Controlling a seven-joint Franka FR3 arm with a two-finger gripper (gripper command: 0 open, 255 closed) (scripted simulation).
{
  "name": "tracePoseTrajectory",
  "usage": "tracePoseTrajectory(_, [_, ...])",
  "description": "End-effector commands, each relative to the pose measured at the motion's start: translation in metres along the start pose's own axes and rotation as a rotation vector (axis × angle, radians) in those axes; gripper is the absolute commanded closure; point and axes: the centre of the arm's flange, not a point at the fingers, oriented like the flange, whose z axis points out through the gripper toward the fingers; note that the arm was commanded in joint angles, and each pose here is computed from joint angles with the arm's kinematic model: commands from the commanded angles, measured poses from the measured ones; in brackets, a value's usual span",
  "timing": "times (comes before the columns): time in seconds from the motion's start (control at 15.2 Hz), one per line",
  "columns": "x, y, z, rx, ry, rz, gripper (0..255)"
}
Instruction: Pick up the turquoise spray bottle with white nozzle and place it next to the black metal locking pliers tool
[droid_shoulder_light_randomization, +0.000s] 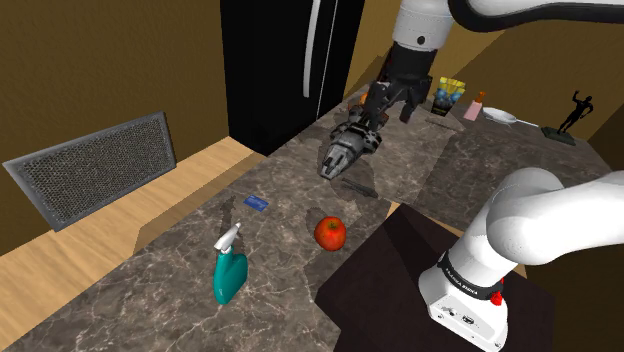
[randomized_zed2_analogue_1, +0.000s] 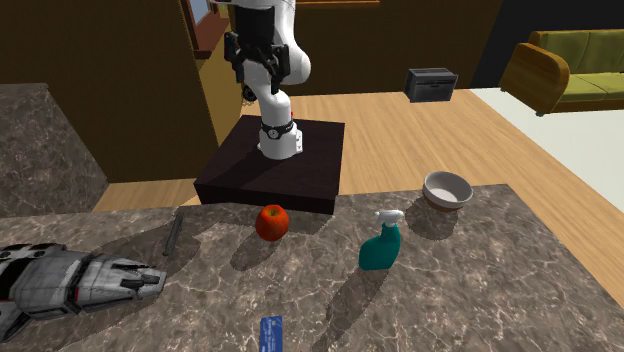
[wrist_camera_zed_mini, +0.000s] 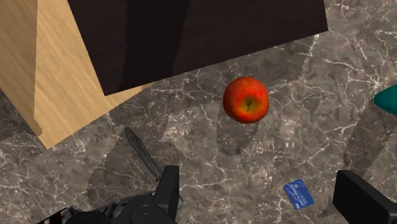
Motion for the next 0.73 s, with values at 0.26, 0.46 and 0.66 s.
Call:
tracePoseTrajectory(0.26, [-0.019, -0.073, 0.034, -0.007, -0.006, 0.127, 0])
tracePoseTrajectory(0.46, [-0.026, -0.110, 0.049, -0.011, -0.010, 0.189, 0])
tracePoseTrajectory(0.66, [-0.031, -0.146, 0.065, -0.015, -0.013, 0.251, 0])
